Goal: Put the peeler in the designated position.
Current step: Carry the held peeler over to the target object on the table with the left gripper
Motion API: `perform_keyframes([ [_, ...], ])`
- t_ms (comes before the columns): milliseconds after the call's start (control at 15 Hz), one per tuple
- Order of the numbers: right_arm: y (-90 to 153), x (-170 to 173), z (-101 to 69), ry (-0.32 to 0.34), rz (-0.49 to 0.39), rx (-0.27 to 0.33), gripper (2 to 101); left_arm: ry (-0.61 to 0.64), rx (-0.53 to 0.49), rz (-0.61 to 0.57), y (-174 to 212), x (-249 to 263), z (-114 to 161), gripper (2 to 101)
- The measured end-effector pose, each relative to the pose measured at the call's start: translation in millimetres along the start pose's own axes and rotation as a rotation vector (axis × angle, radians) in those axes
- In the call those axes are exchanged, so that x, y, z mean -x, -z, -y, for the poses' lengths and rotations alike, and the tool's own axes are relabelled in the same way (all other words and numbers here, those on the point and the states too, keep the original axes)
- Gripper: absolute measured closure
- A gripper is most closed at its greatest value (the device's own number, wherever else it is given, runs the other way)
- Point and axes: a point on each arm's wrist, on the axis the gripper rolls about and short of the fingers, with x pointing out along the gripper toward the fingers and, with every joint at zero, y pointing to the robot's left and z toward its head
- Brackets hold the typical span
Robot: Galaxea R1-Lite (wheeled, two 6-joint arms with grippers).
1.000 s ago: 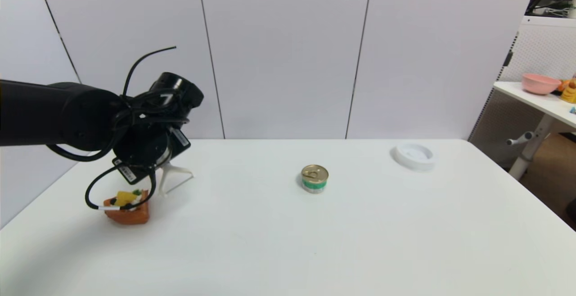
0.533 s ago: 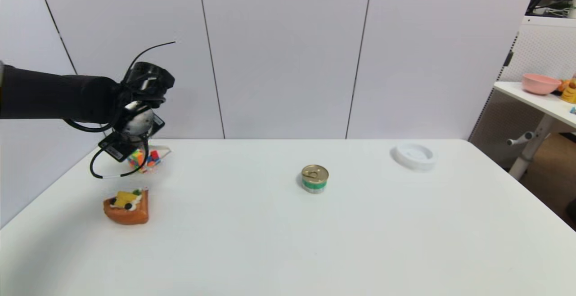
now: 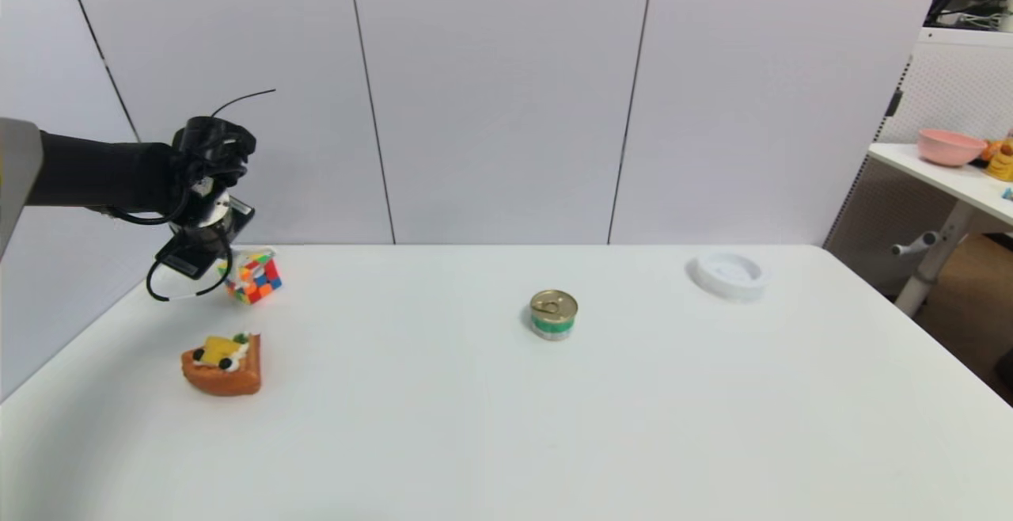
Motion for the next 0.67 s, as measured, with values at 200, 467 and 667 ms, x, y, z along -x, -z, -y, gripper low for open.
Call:
perform_keyframes([
  [200, 0, 0, 0.0, 0.0, 0.0, 0.0, 4.3, -0.032, 0.03, -0.009, -9, -13, -9, 85.6],
  [467, 0, 0, 0.0, 0.0, 0.0, 0.0, 4.3, -0.052, 0.102, -0.009, -13, -18, -15, 85.6],
  [667, 0, 0, 0.0, 0.0, 0.0, 0.0, 4.3, -0.06, 0.115, -0.011, -11, -20, -16, 85.6],
])
